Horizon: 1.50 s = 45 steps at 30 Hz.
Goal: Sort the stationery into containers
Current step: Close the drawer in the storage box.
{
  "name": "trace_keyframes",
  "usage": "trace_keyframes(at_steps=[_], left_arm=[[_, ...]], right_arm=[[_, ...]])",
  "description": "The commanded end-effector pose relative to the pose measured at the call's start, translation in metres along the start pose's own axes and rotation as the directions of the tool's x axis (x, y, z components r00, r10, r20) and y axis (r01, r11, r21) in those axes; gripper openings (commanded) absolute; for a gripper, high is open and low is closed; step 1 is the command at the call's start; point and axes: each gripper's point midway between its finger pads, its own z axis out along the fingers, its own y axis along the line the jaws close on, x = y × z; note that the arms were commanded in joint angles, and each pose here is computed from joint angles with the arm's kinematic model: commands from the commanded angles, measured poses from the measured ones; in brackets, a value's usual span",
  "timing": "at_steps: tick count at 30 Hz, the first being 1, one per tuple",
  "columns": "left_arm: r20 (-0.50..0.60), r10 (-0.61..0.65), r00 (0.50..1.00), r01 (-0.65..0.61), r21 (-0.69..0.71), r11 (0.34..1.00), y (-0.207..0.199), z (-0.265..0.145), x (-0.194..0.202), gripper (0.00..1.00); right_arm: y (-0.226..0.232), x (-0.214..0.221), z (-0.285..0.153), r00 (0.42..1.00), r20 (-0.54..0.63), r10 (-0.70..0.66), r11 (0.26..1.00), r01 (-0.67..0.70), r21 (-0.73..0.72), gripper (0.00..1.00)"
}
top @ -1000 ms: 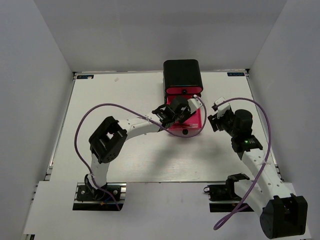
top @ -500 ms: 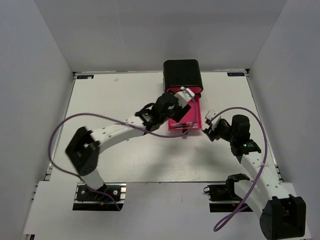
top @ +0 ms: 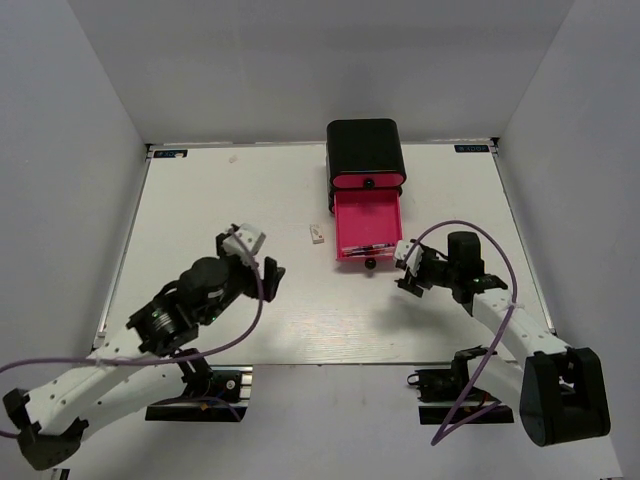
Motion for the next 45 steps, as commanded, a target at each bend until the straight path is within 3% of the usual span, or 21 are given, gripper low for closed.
trace_keyframes(at_steps=[1, 18, 28, 30, 33, 34, 37, 39, 45], left_arm=[[-0.003, -0.043, 0.999, 0.043, -0.026, 0.999, 0.012, -0.023, 0.017, 0.88], [0.049, -0.062, 0.997, 0.063, -0.02, 0.998, 0.016, -0.031, 0.021, 0.92], [0.04, -0.05, 0.998, 0.05, -0.022, 0.998, 0.016, -0.03, 0.023, 0.92], [0.04, -0.05, 0.998, 0.05, -0.022, 0.998, 0.016, -0.03, 0.023, 0.92], [0.048, -0.053, 0.997, 0.054, -0.02, 0.998, 0.017, -0.031, 0.021, 0.92], [0.048, -0.053, 0.997, 0.054, -0.02, 0.998, 0.017, -0.031, 0.021, 0.92], [0.048, -0.053, 0.997, 0.054, -0.02, 0.998, 0.017, -0.031, 0.021, 0.92], [0.048, -0.053, 0.997, 0.054, -0.02, 0.998, 0.017, -0.031, 0.021, 0.92], [0.048, -0.053, 0.997, 0.054, -0.02, 0.998, 0.017, -0.031, 0.021, 0.92]], right_arm=[[-0.019, -0.016, 0.006, 0.996, 0.028, -0.084, 0.996, 0.083, 0.023, 0.72], [-0.048, -0.023, 0.028, 0.981, -0.002, -0.192, 0.981, 0.192, 0.039, 0.72], [-0.054, -0.001, 0.051, 0.968, -0.086, -0.236, 0.972, 0.234, -0.031, 0.61], [-0.057, -0.002, 0.052, 0.964, -0.091, -0.248, 0.969, 0.246, -0.032, 0.56], [-0.057, 0.001, 0.056, 0.963, -0.11, -0.245, 0.968, 0.238, -0.075, 0.4], [-0.058, 0.001, 0.056, 0.961, -0.116, -0.25, 0.966, 0.24, -0.093, 0.27], [-0.05, 0.005, 0.058, 0.964, -0.126, -0.235, 0.963, 0.213, -0.164, 0.05], [-0.054, -0.003, 0.057, 0.963, -0.111, -0.244, 0.958, 0.222, -0.18, 0.0], [-0.06, -0.027, 0.05, 0.968, -0.064, -0.241, 0.955, 0.225, -0.191, 0.0]])
